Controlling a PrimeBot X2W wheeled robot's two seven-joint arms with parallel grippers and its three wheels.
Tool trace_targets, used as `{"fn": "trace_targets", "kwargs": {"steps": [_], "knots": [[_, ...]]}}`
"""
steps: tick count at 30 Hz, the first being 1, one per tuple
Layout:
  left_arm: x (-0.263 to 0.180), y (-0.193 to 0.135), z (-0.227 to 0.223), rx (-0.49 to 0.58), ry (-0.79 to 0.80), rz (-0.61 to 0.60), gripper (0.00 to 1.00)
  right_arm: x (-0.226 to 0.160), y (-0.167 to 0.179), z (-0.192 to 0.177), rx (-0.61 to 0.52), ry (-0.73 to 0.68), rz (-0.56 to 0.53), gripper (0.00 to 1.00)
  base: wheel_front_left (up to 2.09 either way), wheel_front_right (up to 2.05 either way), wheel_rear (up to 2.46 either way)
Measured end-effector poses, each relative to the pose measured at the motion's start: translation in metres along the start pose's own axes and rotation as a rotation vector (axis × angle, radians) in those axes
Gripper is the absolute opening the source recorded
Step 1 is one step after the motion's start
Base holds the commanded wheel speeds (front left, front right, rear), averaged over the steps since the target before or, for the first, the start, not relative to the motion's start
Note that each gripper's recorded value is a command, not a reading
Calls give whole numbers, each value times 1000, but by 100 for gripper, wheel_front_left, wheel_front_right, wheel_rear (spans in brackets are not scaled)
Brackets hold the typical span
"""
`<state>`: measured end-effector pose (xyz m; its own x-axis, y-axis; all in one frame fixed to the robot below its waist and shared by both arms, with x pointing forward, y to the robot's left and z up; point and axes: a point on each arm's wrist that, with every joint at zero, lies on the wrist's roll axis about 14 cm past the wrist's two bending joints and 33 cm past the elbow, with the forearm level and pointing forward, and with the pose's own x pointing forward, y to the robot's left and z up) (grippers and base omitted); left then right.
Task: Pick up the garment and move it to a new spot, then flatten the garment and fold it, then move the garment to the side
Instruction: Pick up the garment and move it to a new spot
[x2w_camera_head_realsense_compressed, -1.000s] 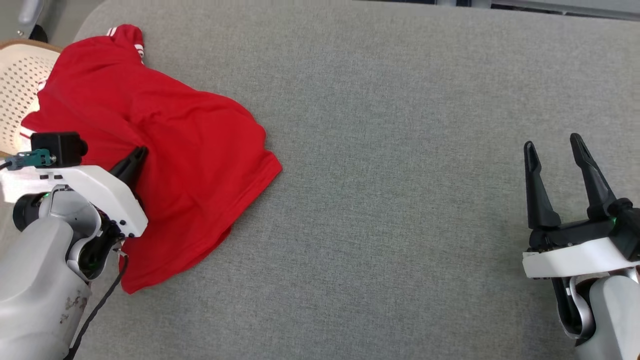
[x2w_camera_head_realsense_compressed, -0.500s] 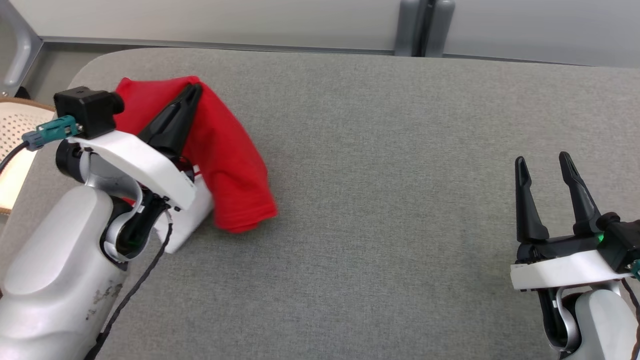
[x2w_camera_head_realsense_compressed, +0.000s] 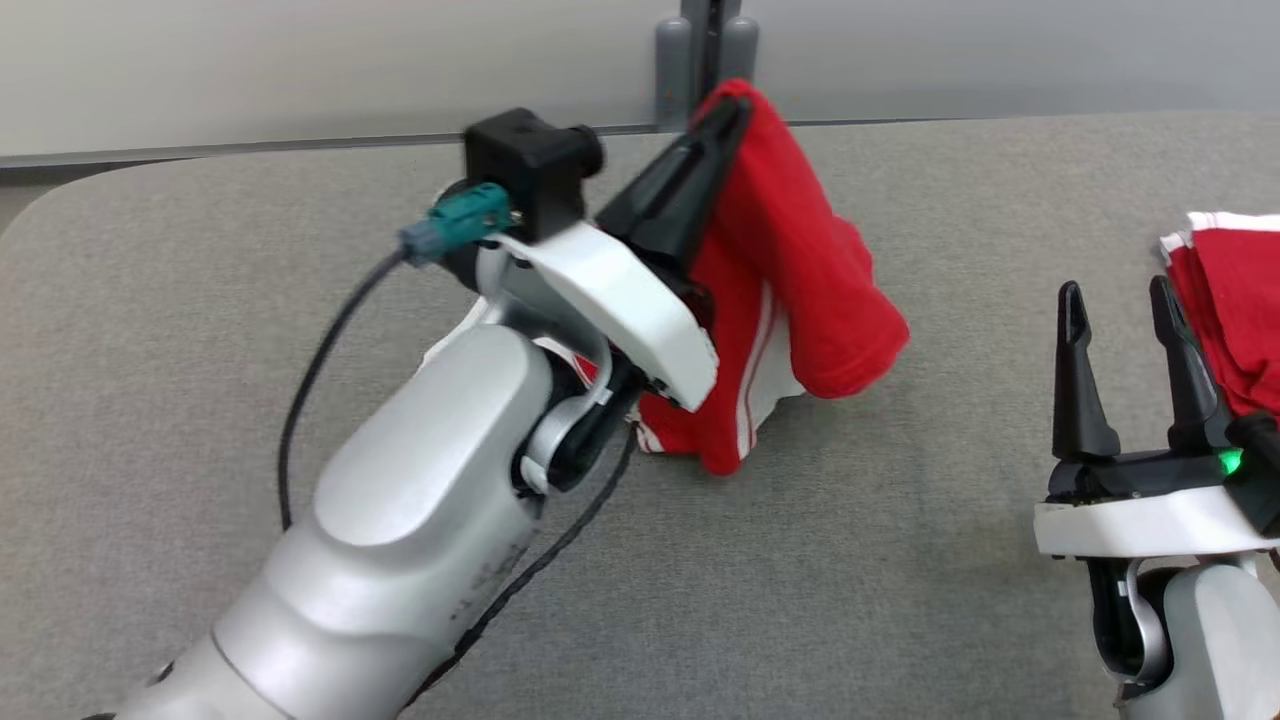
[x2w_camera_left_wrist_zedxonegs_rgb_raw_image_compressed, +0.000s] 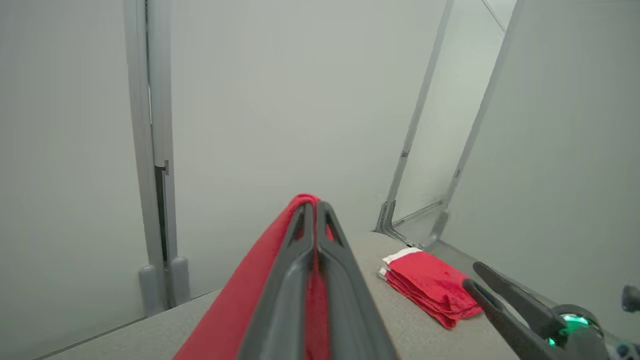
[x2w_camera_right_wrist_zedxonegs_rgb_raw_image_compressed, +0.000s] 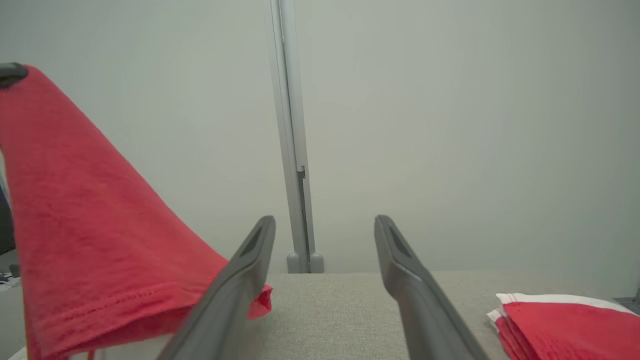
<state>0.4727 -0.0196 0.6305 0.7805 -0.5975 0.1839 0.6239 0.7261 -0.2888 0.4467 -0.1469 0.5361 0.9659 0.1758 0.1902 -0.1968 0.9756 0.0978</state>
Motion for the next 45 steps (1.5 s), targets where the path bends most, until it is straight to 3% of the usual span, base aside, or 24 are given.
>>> {"fn": "trace_targets", "kwargs": {"steps": [4,5,6,11,16,23,30,36,45], "knots": [[20,-29,-26,17,39,-79,0,-4,-18,7,-12,-17,-53,100,0,0,0],[22,-35,-39,20,72,-97,37,-6,-22,6,-12,-15,-66,100,0,0,0],[22,-37,-55,28,112,-110,100,-7,-25,5,-13,-10,-76,100,0,0,0],[16,-43,-117,34,269,-161,100,-12,-33,-5,-13,17,-102,100,0,0,0],[12,-17,-135,33,277,-83,100,-9,-34,-13,-6,35,-106,100,0,0,0],[-7,52,-106,60,188,124,100,-3,-17,-16,0,38,-52,100,0,0,0],[-62,118,-45,161,42,328,100,3,11,-17,10,41,36,100,0,0,0],[-126,132,-37,149,-16,461,100,-3,30,-17,20,51,84,100,0,0,0],[-181,119,-58,55,-54,560,100,-12,52,-24,40,79,141,100,0,0,0]]}}
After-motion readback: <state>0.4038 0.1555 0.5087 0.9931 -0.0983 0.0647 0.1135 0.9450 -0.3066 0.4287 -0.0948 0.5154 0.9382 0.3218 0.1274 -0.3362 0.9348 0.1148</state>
